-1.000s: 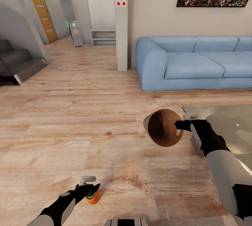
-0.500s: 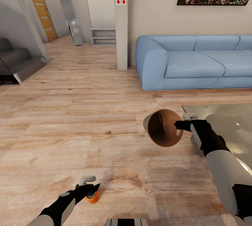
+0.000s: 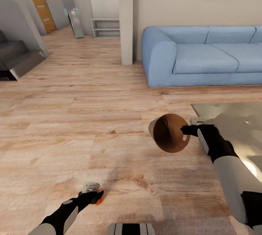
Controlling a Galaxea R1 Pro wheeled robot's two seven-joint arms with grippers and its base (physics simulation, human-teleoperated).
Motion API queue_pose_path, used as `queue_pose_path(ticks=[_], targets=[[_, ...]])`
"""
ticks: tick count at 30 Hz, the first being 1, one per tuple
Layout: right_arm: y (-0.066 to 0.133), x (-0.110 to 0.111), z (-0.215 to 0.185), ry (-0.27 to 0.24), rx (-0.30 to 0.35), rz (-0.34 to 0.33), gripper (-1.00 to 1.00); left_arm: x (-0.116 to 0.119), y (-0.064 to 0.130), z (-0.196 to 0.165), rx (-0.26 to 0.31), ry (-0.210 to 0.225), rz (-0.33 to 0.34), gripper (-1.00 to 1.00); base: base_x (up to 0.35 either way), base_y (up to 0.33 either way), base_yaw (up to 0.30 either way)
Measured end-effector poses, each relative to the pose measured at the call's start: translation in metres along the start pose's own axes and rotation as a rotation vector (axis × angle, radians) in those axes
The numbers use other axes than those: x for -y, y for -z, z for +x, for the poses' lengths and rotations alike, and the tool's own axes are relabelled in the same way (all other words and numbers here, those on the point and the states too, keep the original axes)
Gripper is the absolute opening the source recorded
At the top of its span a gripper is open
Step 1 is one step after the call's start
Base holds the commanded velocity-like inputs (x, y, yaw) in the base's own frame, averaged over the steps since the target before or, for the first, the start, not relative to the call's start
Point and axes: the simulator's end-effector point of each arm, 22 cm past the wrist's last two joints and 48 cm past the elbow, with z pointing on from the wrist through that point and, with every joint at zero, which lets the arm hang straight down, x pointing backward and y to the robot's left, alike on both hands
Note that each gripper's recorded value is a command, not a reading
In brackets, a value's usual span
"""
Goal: Put the three can of soda from the living room inside the tash can in the kitchen.
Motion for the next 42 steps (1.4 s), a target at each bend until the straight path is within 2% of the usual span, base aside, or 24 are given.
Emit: queue_pose_path(ticks=[8, 18, 42], targets=[[-0.016, -0.017, 0.017, 0.001, -0.037, -0.022, -1.0, -0.003, -0.007, 0.017, -0.031, 0.008, -0.002, 1.0, 0.0, 0.0, 0.0], [-0.016, -0.024, 0.022, 0.002, -0.062, -0.028, -1.0, -0.003, -0.007, 0.017, -0.031, 0.009, -0.002, 1.0, 0.0, 0.0, 0.0], [-0.01, -0.022, -0.005, 0.013, -0.048, -0.015, -1.0, -0.004, -0.007, 0.017, -0.031, 0.01, -0.004, 1.0, 0.0, 0.0, 0.0]])
